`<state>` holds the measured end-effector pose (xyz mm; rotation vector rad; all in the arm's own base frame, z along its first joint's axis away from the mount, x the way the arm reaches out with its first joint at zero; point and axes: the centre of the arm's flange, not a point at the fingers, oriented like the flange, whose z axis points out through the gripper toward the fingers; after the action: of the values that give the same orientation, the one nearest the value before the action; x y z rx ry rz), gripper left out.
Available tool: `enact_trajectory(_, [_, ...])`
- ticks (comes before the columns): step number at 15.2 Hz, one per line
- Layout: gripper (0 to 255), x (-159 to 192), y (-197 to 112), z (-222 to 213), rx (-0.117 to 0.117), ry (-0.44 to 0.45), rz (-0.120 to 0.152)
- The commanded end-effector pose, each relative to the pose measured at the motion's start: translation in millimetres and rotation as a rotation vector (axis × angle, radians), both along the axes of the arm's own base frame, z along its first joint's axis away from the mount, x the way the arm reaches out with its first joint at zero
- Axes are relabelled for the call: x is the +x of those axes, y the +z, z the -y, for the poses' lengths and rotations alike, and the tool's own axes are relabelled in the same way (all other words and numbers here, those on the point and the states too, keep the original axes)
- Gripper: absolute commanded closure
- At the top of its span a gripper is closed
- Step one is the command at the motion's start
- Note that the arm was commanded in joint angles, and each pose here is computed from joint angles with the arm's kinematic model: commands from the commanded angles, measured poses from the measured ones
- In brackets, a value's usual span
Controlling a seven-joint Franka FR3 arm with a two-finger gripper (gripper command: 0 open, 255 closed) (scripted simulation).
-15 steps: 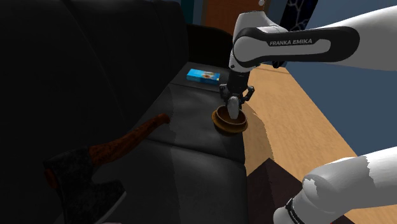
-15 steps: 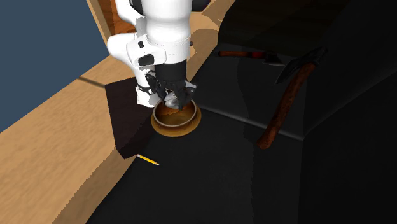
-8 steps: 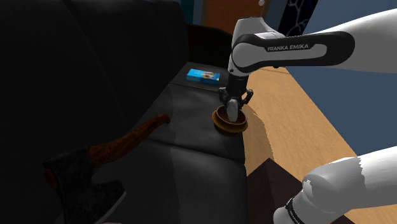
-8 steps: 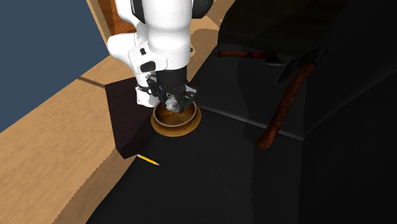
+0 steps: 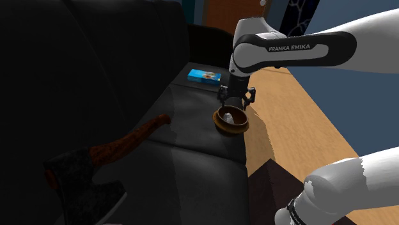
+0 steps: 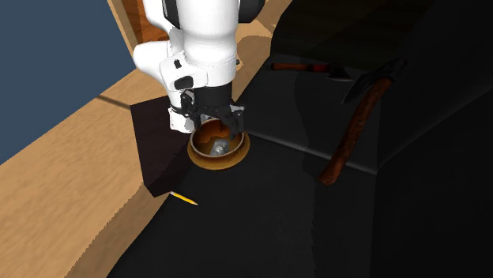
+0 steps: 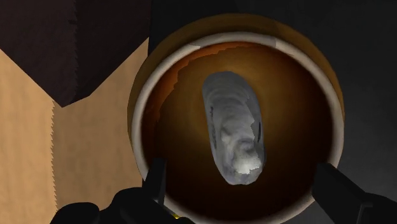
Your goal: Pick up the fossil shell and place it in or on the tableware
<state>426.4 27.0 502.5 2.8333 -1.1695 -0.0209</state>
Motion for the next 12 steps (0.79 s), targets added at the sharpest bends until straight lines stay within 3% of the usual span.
enact_trajectory(1, [0, 0.6, 13.2, -0.9, 0.000, 0.000, 0.000])
enact_trajectory(4, [0, 2.1, 49.8, -3.3, 0.000, 0.000, 0.000])
enact_trajectory(12, [0, 2.1, 49.8, -3.3, 0.000, 0.000, 0.000])
